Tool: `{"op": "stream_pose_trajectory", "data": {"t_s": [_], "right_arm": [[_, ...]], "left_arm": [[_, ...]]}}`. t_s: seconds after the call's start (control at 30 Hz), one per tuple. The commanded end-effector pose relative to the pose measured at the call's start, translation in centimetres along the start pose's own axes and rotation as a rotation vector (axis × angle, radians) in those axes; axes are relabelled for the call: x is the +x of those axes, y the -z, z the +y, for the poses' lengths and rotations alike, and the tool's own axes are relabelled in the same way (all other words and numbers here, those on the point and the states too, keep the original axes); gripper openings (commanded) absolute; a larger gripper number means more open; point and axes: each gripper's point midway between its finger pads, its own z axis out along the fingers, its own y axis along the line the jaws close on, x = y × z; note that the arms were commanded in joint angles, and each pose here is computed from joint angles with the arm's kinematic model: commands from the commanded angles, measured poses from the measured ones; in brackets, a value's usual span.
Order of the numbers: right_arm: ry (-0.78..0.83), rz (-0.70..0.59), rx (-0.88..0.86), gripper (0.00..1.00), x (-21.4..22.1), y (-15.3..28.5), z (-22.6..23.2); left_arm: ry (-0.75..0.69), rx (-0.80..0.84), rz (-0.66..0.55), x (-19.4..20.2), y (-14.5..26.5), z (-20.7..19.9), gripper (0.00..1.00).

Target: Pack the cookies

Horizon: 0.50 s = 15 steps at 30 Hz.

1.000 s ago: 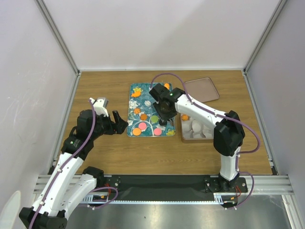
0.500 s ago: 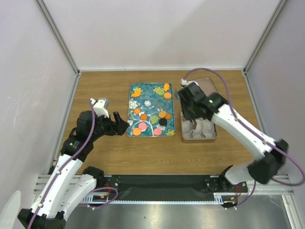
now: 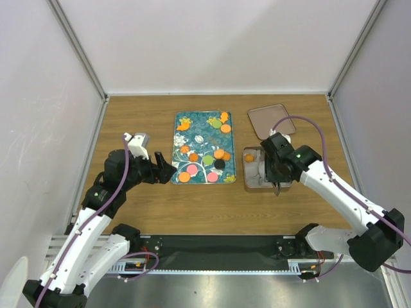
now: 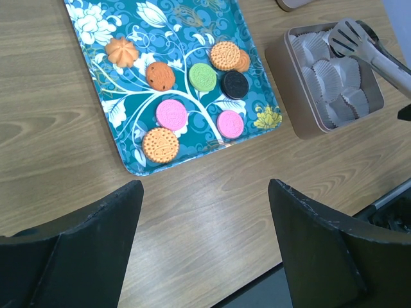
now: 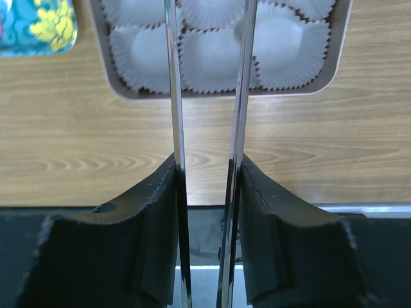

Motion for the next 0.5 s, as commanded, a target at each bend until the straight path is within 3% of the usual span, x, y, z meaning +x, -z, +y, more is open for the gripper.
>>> {"op": "stream_pose_trajectory", "data": {"t_s": [0.0, 0.47], "right_arm": [[-0.056, -0.054, -0.017, 0.30, -1.9, -0.7, 0.0], [-0.066, -0.036, -0.030, 0.31, -2.1, -2.6, -0.2]], "left_arm": [[-0.027, 0.031, -0.032, -0.7, 0.2, -0.7, 0.85], [-0.026, 0.031, -0.023, -0.5, 0.1, -0.7, 0.85]]}}
